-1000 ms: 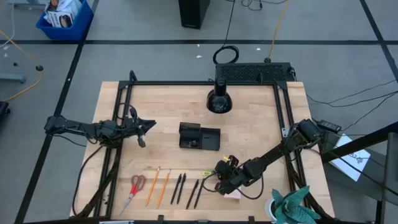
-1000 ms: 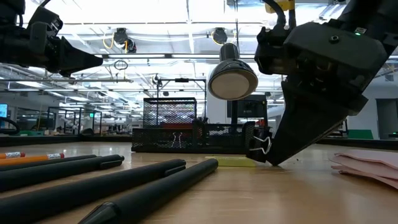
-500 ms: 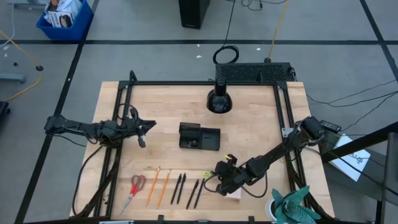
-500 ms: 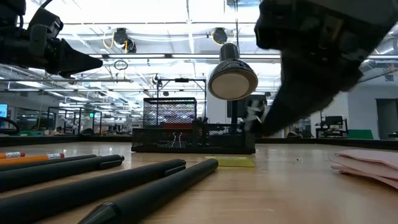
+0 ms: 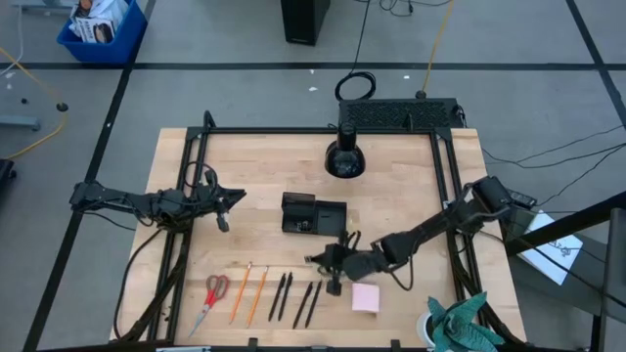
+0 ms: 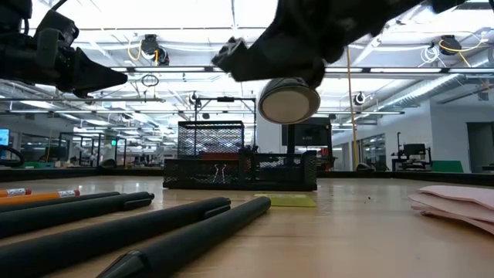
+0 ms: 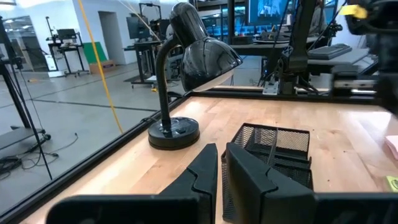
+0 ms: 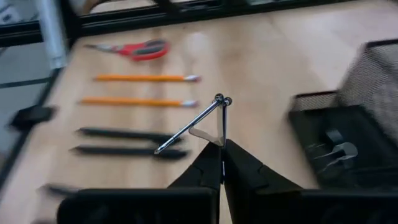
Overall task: Pick and place office supplies into organizer
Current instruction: Put the binder clip into the desk organizer
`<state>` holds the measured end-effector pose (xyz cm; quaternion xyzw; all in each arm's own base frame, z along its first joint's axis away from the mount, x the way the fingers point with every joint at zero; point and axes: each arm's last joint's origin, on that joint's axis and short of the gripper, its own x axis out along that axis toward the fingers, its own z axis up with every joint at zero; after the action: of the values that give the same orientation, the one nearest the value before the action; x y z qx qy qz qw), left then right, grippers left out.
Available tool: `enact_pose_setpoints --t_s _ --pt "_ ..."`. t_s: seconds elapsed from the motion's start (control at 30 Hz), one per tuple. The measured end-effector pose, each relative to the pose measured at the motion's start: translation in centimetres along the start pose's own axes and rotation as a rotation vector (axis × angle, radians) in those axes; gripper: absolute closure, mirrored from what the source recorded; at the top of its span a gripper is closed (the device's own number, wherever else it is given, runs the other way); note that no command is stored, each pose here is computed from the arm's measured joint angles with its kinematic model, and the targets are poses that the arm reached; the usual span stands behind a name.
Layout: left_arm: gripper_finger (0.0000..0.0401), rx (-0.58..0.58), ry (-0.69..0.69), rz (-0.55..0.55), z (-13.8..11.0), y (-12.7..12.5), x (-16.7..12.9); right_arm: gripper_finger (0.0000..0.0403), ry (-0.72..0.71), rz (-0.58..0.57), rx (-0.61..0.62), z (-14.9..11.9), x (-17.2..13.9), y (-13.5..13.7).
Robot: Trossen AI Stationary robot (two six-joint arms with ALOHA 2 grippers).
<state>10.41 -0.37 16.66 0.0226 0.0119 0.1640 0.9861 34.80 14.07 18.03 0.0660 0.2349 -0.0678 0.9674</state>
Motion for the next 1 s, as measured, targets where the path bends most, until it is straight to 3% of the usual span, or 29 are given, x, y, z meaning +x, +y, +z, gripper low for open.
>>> enact_pose_setpoints --t_s 0.43,0.8,1.0 --pt "0.0359 -0.023 -0.006 0.0 0.1 0.0 0.0 0.0403 0.041 0.042 -0.085 2.8 4.6 -4.8" --pt "0.0359 0.018 -0.004 0.006 0.0 0.0 0.0 0.0403 0.158 -0.022 -0.075 1.3 8.4 -9.9" --pt "0.0359 0.052 -0.006 0.011 0.1 0.0 0.0 0.0403 0.201 -0.059 -0.08 0.6 9.0 -11.2"
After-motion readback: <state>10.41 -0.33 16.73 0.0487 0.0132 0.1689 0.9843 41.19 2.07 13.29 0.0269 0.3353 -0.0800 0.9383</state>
